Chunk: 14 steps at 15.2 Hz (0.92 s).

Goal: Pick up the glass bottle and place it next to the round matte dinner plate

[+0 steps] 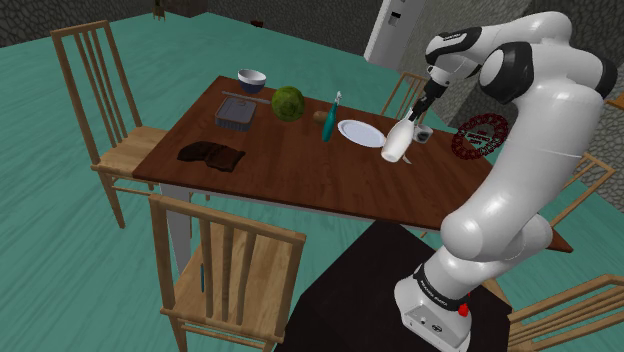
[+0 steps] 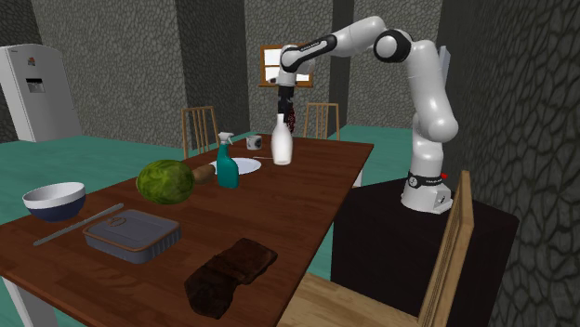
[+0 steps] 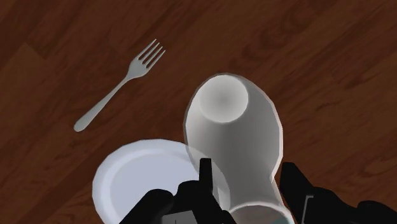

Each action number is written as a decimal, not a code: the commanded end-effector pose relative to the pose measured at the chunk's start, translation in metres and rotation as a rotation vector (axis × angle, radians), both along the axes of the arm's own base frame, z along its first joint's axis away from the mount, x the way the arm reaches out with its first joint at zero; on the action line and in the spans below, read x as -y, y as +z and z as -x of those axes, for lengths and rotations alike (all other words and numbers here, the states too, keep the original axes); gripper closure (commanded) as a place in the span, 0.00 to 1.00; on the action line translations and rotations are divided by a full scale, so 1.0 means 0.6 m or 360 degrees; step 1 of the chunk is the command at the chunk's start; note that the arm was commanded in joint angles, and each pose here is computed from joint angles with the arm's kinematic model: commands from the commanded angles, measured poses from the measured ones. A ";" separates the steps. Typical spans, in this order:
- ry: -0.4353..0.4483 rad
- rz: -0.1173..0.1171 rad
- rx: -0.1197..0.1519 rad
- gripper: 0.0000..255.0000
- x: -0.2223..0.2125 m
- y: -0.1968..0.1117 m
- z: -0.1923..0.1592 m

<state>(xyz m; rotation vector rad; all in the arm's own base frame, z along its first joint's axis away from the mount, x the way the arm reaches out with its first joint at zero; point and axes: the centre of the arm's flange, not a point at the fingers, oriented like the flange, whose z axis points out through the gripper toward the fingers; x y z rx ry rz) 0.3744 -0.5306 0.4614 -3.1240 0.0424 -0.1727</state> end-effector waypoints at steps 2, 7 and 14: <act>0.0000 0.0001 0.0001 1.00 0.000 -0.026 0.001; 0.0000 0.0001 0.0001 1.00 0.000 -0.039 0.001; 0.0000 0.0001 0.0001 0.00 0.000 -0.039 0.000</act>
